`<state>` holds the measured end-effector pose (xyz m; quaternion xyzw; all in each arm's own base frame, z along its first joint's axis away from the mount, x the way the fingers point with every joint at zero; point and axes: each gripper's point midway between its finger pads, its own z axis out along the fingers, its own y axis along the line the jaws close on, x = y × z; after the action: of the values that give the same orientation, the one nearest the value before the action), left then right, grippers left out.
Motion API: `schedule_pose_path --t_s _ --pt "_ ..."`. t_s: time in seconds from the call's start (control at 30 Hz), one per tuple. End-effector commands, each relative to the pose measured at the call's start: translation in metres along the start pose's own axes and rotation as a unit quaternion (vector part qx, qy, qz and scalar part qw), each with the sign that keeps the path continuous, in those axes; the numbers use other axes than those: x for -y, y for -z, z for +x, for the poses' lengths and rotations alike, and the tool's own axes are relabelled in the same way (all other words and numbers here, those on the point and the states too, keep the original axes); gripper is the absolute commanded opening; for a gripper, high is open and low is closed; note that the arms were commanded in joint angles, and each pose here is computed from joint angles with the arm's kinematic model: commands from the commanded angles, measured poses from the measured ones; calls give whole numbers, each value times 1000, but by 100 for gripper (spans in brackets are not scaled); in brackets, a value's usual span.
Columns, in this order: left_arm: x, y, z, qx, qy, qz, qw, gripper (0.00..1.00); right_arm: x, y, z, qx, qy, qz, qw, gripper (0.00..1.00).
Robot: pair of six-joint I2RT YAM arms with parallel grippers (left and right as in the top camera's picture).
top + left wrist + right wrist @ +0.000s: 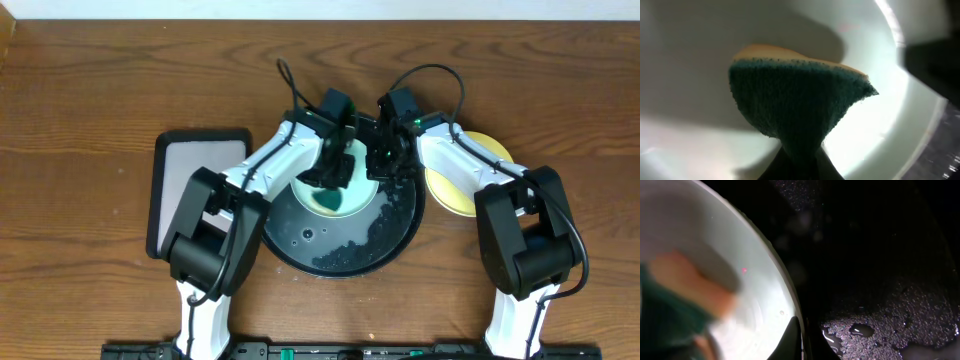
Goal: Clean dirty plates on tray and stack at the side
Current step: 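Scrub the pale green plate with the sponge in the left gripper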
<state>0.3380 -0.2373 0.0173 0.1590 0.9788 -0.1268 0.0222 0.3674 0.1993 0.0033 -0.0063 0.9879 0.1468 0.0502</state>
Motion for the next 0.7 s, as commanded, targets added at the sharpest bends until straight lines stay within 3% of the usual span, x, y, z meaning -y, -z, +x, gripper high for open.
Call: schedule_pose_path --t_s 0.0,0.13,0.37,0.67 --pt "18 -15 5 -16 -21 46 999 7 9 -16 18 -27 -7 19 999 1" --pt "-19 -13 -18 41 66 -58 995 7 10 -16 17 -26 -7 20 999 1" --pt "-82 11 -42 138 151 -233 951 8 9 -16 14 -20 -6 17 1000 1" --pt "-93 12 -4 62 141 -270 950 8 9 -16 14 -19 -5 17 1000 1"
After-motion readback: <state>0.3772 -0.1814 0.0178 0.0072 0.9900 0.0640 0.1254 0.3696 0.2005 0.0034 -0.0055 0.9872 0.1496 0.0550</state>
